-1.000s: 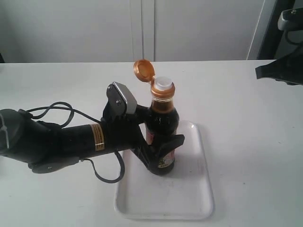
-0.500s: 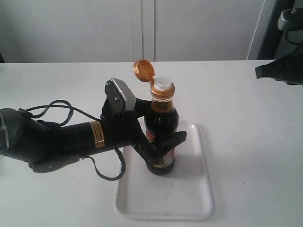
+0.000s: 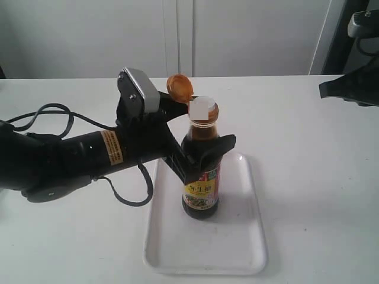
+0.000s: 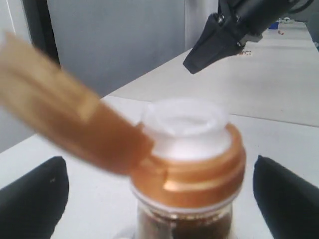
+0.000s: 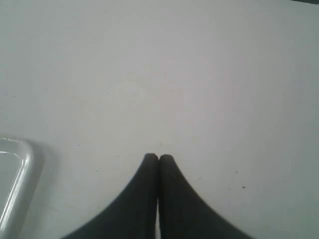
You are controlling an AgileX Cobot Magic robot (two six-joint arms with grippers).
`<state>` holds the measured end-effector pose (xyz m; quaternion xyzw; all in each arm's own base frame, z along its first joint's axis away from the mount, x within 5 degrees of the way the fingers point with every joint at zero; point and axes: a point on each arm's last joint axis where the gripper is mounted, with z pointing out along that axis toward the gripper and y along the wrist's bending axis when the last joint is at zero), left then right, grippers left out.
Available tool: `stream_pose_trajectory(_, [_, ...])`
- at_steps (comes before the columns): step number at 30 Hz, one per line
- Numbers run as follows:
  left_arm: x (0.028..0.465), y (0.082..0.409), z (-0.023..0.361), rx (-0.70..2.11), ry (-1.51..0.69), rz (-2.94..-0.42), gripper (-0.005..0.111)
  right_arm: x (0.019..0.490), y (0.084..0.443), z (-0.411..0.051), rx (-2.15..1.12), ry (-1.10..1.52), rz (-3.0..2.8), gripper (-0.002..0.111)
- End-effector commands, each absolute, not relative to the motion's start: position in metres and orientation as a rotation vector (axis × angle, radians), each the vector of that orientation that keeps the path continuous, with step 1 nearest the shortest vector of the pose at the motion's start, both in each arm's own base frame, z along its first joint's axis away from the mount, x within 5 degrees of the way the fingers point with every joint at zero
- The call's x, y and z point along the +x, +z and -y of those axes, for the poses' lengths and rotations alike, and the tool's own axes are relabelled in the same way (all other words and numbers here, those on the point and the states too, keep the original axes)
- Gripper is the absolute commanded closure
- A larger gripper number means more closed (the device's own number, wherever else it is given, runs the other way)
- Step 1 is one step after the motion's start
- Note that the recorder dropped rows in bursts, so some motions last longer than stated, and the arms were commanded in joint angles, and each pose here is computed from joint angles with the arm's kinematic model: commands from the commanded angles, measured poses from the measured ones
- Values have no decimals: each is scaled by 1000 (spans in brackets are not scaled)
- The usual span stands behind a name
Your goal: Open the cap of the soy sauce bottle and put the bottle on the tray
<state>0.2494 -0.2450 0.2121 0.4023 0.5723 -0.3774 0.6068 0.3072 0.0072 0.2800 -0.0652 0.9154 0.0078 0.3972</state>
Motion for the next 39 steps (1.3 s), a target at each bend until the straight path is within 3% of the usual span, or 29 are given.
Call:
stream_pose_trajectory(1, [246,230,243,904,-867,-1276,2,307,281,-6,-162,15,-2303,108])
stream_pose_trajectory(33, [227,308,214,801,-688,-1153,2,307,282,-7,-146,34,-2303,108])
stream_pose_trajectory(36, [227,313,207,771,-642,-1217,7,307,282,-7,-146,34,-2303,108])
stream_pose_trajectory(39, [228,316,201,762,-575,-1265,28,307,282,-7,-146,34,-2303,108])
